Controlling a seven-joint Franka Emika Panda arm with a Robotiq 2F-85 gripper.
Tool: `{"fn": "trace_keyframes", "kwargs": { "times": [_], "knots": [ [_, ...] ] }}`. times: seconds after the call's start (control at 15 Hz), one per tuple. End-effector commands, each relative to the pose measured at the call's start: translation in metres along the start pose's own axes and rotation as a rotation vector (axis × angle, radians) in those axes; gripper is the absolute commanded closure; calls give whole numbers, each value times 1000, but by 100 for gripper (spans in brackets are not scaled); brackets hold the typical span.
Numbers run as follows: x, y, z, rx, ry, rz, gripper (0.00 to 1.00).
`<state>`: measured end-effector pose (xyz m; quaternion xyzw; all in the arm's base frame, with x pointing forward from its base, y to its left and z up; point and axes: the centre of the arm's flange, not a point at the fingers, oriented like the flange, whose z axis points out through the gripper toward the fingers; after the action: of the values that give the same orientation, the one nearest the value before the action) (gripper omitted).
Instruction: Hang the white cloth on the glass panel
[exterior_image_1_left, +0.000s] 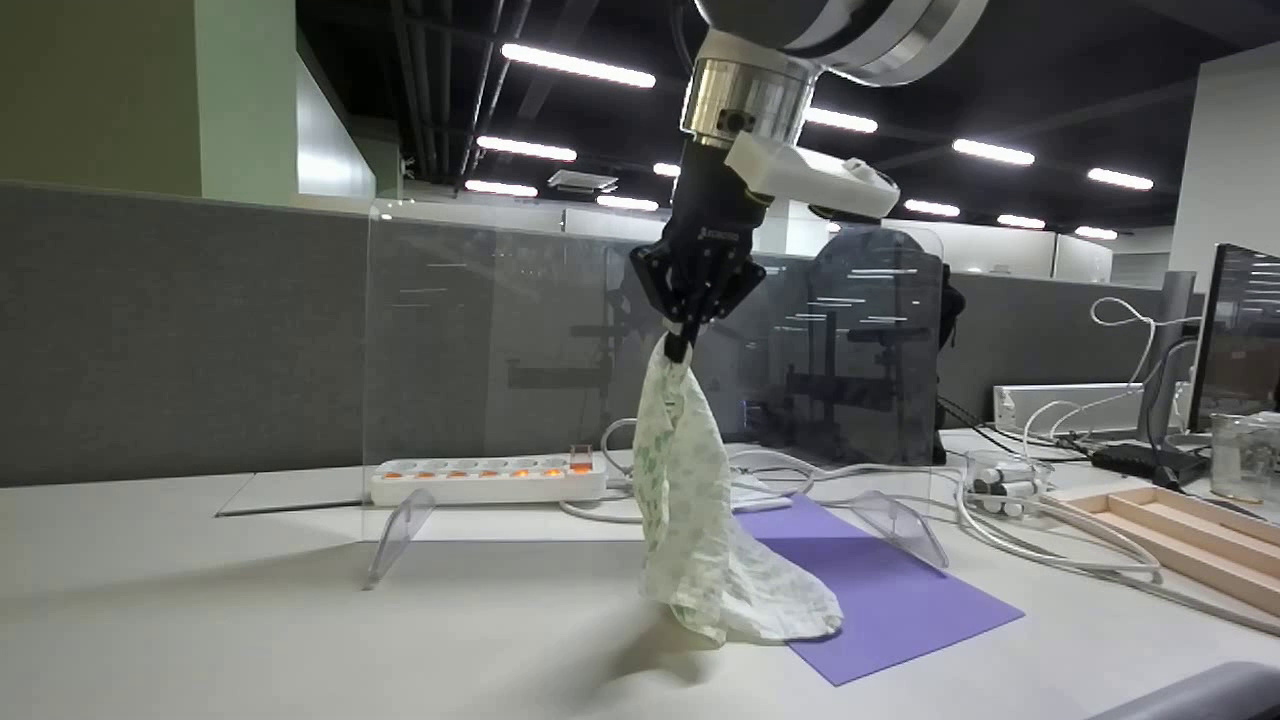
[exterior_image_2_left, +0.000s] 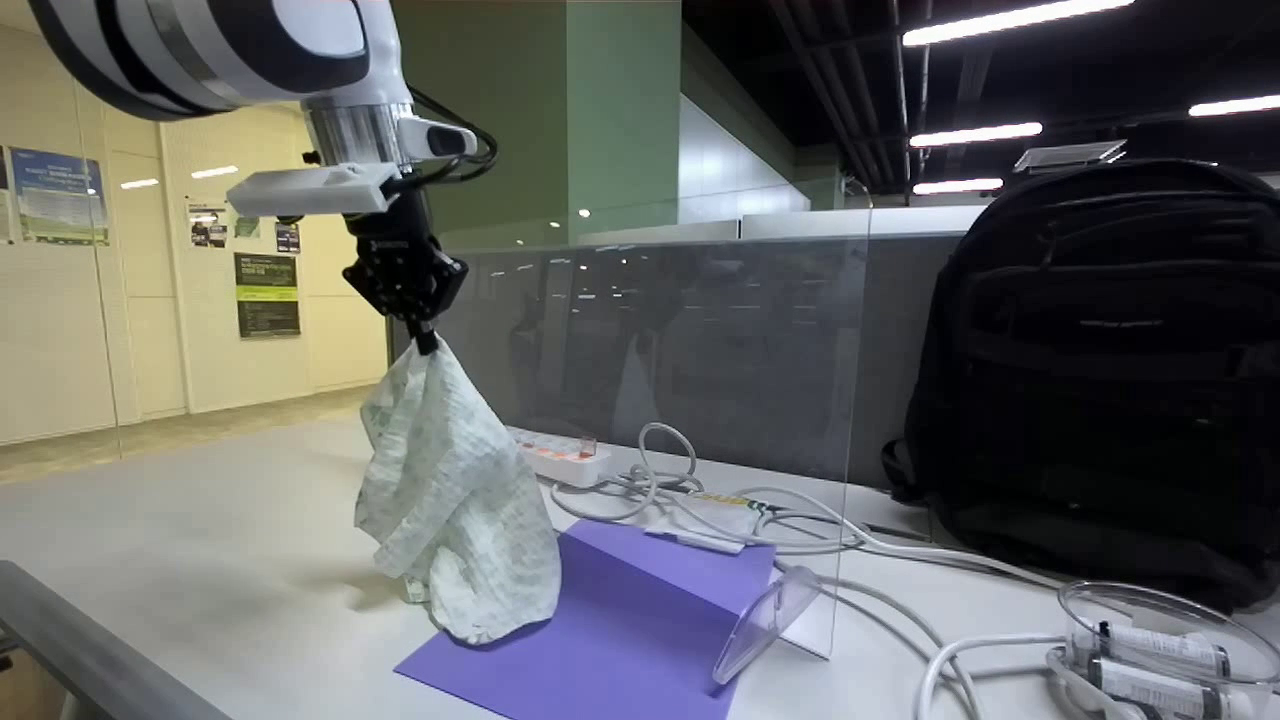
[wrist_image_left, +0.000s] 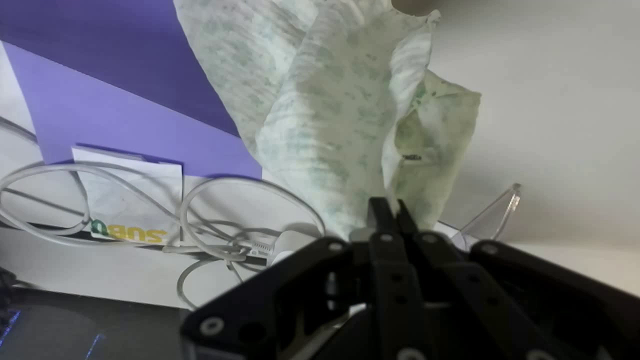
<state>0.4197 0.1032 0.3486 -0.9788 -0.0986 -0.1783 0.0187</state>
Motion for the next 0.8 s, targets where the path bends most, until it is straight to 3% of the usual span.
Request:
{"fn": "trace_keyframes", "kwargs": {
  "times": [0.0, 0.33, 0.73],
  "knots": [
    [18, -21, -27, -42, 103, 69, 100],
    [55, -37, -86, -20, 275, 128, 100],
    [108, -32, -173, -34, 561, 234, 100]
  ]
}}
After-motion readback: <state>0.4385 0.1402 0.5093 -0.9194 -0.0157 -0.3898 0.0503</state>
